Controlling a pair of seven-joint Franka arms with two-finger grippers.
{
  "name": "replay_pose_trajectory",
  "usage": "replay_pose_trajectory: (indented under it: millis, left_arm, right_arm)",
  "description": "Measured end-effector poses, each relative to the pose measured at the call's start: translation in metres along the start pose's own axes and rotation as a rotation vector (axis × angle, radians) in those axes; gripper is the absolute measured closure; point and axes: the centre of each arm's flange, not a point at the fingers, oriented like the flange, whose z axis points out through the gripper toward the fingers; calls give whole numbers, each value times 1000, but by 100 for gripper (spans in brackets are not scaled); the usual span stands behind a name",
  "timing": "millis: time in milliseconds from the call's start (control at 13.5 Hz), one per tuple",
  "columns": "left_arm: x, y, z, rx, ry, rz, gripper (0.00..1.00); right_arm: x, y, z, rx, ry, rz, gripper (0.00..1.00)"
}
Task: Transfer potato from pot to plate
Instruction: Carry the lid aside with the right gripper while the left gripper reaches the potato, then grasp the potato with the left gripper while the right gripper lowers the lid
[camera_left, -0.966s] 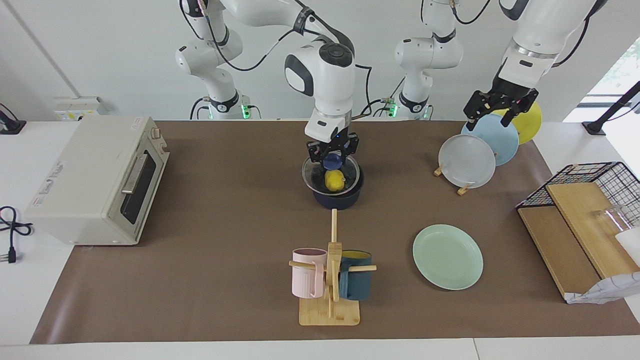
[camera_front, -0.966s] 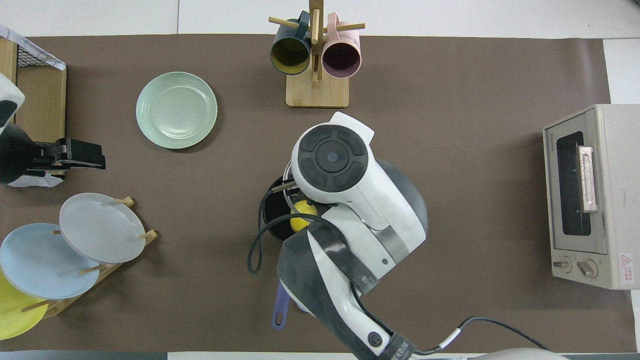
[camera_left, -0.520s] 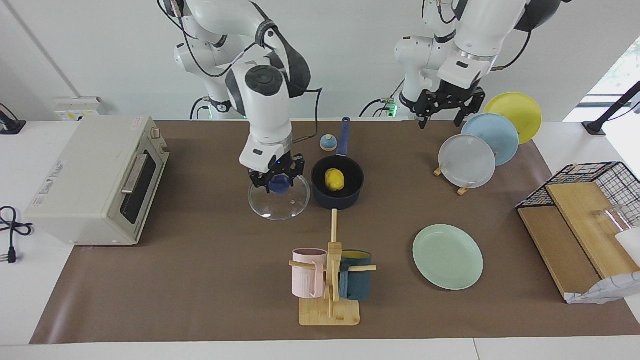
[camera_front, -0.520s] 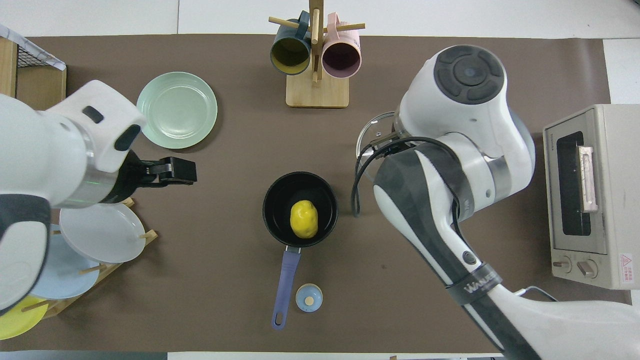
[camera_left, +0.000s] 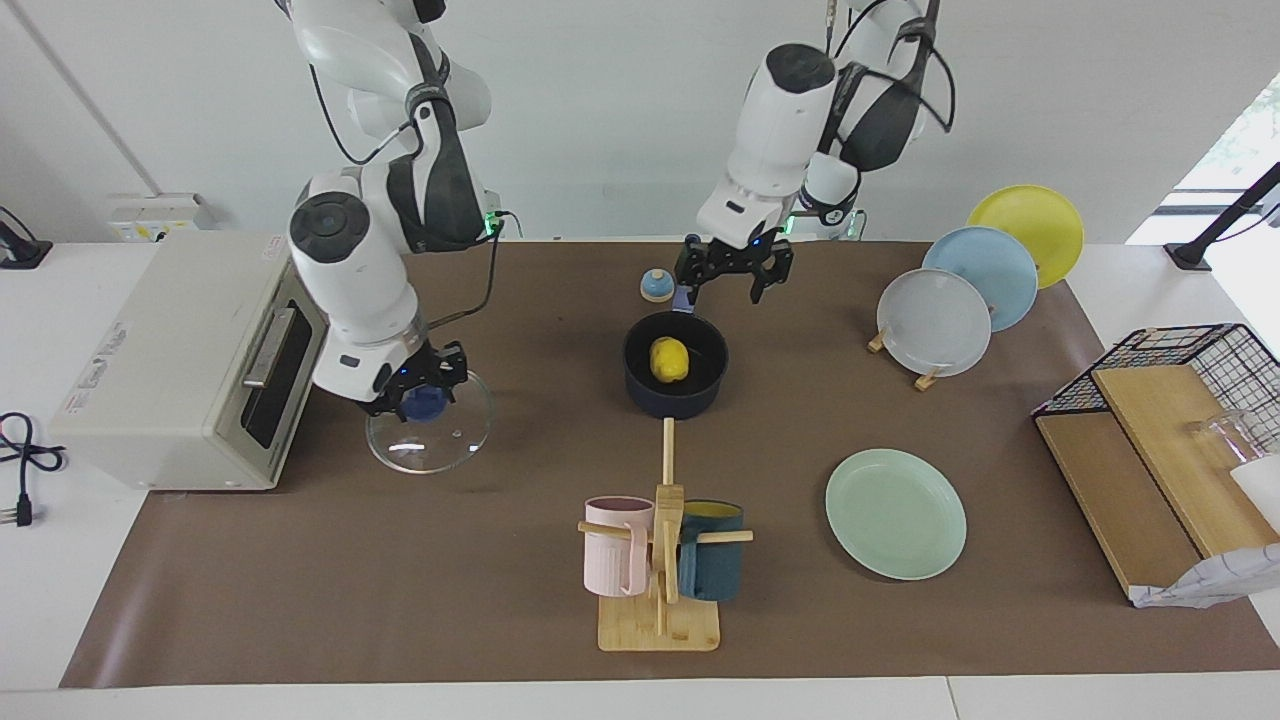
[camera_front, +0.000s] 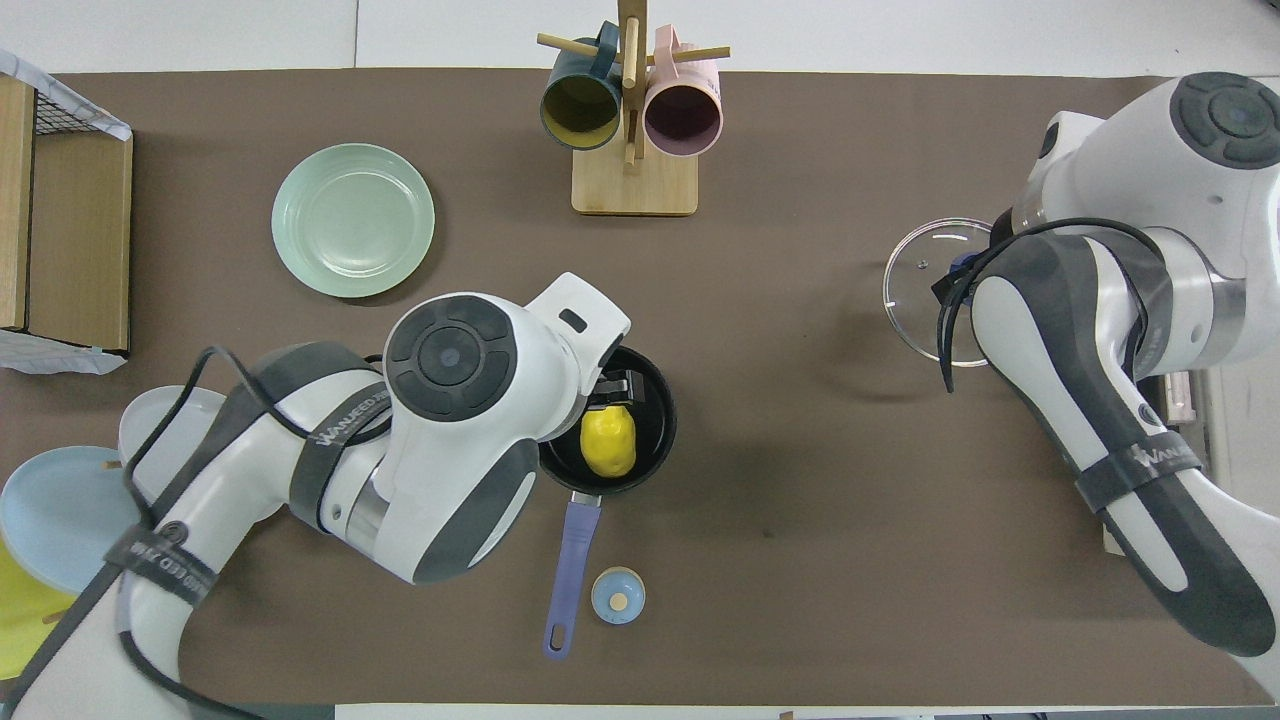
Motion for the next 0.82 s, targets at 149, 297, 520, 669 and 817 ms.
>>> replay_pose_trajectory:
  millis: [149, 297, 520, 669, 817]
  left_arm:
    - [4, 0, 16, 12, -14, -3, 1]
    - [4, 1, 18, 13, -15, 0, 1]
    - [-1, 7, 34, 19, -23, 12, 1]
    - [-7, 12, 51, 26, -30, 23, 0]
    - [-13, 16, 63, 29, -34, 31, 0]
  right_arm:
    - [-28, 4, 34, -3, 10, -11, 34]
    - [-46, -3, 51, 2, 0, -11, 34]
    - [-60, -12, 63, -7, 21, -13, 34]
    - [-70, -15, 74, -7, 21, -10, 34]
    - [-74, -16, 80, -10, 29, -9, 34]
